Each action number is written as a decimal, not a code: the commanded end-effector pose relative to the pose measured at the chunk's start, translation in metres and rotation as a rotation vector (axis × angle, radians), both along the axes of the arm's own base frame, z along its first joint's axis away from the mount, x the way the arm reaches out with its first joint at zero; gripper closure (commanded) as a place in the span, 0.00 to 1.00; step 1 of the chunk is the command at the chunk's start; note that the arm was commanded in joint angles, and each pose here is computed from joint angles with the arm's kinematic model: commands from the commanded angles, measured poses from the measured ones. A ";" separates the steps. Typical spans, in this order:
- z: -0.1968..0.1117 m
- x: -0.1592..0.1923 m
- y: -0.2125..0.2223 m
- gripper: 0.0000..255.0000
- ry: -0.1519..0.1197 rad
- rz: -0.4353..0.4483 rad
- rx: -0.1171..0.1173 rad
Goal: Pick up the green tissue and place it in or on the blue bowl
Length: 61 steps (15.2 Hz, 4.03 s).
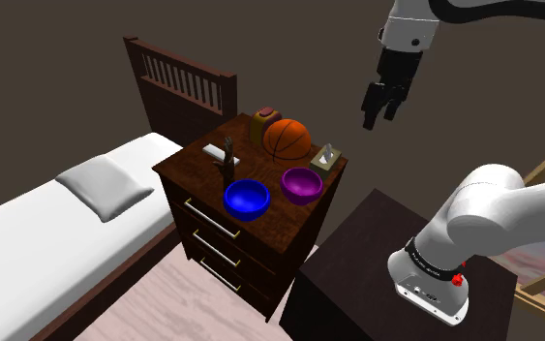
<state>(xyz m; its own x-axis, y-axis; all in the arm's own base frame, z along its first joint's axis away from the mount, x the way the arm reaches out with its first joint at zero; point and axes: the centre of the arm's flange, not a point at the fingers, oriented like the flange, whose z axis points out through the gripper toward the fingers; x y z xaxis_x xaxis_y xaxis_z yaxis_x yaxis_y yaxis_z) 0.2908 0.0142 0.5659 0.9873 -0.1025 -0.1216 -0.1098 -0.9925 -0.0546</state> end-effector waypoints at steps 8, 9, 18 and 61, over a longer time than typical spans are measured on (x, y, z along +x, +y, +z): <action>-0.064 0.056 -0.031 0.00 0.022 -0.034 -0.062; -0.073 0.064 -0.036 0.00 0.025 -0.039 -0.070; -0.155 0.132 -0.086 0.00 0.054 -0.083 -0.149; -0.429 0.304 -0.314 0.00 0.145 -0.224 -0.401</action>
